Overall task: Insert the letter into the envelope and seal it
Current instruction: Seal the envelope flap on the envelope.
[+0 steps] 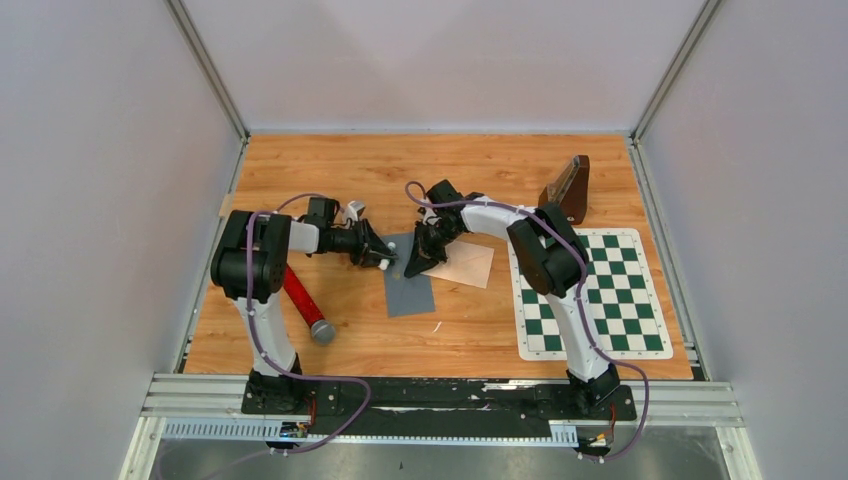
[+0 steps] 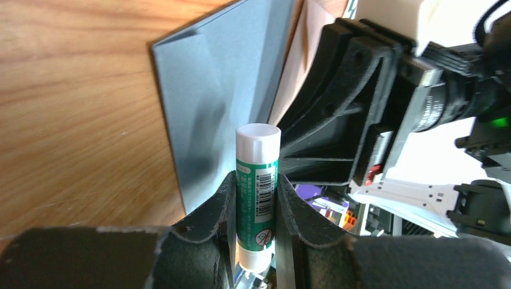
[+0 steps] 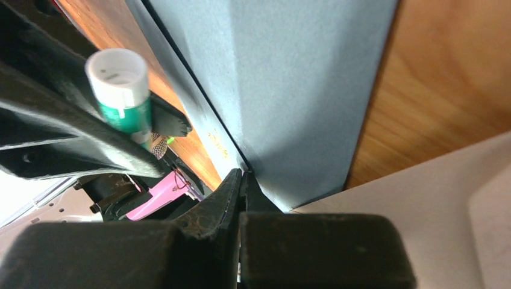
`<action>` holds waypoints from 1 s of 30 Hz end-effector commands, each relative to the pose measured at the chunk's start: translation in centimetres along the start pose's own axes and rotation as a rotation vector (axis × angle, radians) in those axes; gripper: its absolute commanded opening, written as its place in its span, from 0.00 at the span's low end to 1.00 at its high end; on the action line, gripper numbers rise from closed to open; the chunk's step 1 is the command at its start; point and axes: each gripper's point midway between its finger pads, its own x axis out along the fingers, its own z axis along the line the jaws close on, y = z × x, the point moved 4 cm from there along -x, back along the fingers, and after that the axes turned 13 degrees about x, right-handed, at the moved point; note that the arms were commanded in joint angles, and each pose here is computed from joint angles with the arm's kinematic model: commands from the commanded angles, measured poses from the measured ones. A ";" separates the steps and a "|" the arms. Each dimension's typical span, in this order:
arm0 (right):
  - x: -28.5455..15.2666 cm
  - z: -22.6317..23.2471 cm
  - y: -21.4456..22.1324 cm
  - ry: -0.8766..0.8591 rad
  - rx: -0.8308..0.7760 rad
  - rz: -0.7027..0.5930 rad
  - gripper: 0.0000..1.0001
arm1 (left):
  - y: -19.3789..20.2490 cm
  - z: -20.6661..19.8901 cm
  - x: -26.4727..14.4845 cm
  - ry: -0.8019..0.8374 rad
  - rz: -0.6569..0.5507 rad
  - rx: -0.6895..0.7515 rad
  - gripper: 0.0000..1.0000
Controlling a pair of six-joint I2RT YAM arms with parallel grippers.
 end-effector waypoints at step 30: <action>-1.5 3.8 -0.1 -0.125 -0.175 0.024 0.00 | 1.2 3.5 0.5 -0.125 0.068 -0.014 0.00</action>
